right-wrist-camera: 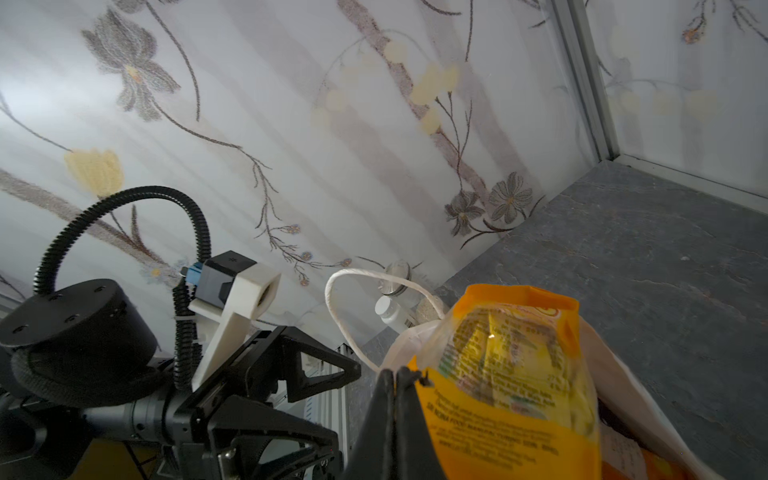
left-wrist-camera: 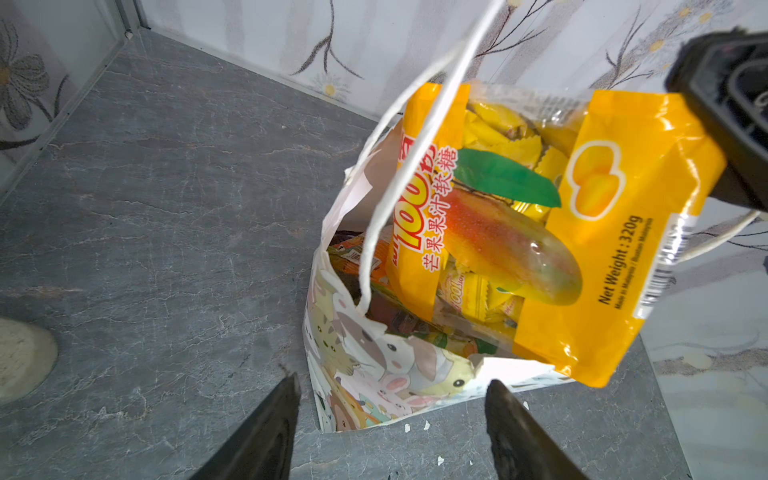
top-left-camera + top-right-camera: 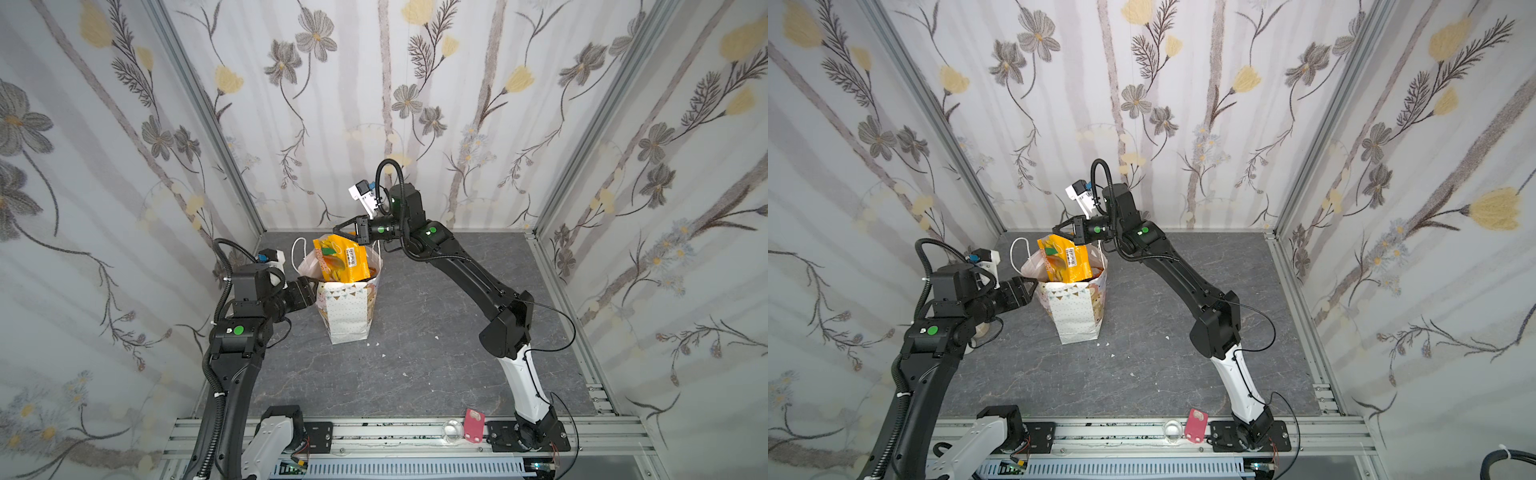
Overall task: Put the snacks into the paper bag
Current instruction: 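Lower the yellow packet into the bag held by the left gripper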
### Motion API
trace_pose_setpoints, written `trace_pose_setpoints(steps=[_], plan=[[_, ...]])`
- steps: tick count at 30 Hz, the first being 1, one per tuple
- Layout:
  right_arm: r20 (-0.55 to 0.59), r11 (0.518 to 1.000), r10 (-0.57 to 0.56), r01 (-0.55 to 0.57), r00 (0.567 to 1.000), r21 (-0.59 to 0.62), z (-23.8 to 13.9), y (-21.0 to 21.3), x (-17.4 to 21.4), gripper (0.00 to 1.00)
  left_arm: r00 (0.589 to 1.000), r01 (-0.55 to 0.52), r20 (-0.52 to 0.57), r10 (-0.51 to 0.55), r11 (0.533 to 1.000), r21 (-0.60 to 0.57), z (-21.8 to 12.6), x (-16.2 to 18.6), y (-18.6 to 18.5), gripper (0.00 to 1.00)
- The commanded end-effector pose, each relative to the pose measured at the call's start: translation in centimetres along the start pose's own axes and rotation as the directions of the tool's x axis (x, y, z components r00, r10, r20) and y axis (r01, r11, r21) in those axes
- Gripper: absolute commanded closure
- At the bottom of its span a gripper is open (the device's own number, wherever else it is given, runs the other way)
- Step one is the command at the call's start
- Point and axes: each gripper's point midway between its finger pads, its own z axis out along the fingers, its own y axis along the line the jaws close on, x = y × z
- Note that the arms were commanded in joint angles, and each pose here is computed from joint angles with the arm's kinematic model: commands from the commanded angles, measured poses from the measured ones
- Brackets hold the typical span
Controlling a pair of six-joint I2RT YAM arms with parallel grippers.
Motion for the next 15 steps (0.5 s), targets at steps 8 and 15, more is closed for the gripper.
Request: trace_pose_setpoints(steps=[8, 15], plan=[[0.045, 0.984, -0.08, 0.071, 0.996, 0.164, -2.0, 0.2, -1.7, 0.78, 0.998, -0.046, 0.047, 0.043, 0.998, 0.048, -0.8, -1.6, -1.4, 0.3], [0.098, 0.954, -0.158, 0.127, 0.982, 0.271, -4.9, 3.6, -3.9, 0.58, 0.992, -0.084, 0.097, 0.077, 0.993, 0.078, -2.5, -3.6, -2.9, 0.29]])
